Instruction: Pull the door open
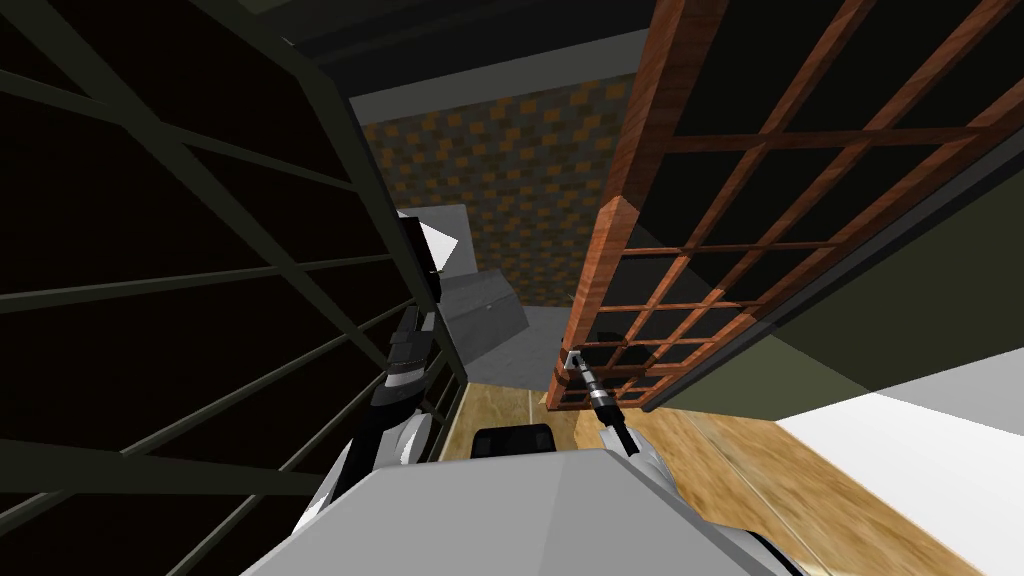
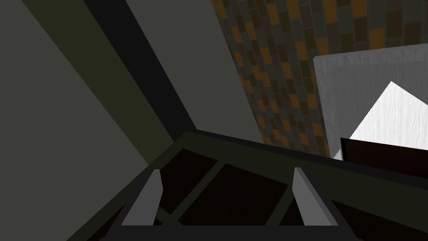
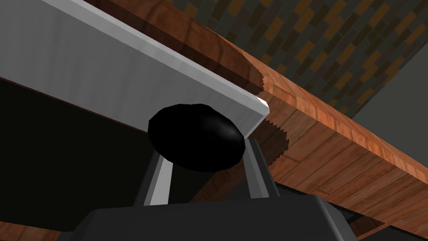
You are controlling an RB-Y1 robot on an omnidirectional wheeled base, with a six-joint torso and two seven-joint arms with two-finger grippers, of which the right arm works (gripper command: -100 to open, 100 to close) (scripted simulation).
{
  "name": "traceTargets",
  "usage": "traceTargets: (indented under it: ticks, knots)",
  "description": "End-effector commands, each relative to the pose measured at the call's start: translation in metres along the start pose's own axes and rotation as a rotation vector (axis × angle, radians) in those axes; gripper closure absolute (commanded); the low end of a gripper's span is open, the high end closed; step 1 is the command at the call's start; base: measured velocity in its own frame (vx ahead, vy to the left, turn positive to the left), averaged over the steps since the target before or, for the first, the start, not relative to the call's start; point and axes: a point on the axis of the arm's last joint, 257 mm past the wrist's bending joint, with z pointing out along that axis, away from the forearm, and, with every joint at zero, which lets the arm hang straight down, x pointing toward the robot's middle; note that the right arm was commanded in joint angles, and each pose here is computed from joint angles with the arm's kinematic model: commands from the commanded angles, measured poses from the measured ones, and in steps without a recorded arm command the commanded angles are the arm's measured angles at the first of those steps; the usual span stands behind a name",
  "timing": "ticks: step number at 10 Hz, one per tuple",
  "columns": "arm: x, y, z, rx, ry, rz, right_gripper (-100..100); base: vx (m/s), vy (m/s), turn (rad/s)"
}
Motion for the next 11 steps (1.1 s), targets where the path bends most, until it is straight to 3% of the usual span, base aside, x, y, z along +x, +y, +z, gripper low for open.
traceTargets:
  ticks: [1,7,11]
  knots:
    - [0.0068,0.0018,0.0001,0.0,0.003,0.067,100,-0.038,-0.021,0.07]
    - [0.0049,0.0014,0.0028,0.005,-0.013,0.22,100,-0.043,-0.023,0.058]
    - [0.0031,0.0008,0.0054,0.009,-0.03,0.364,100,-0.055,-0.024,0.07]
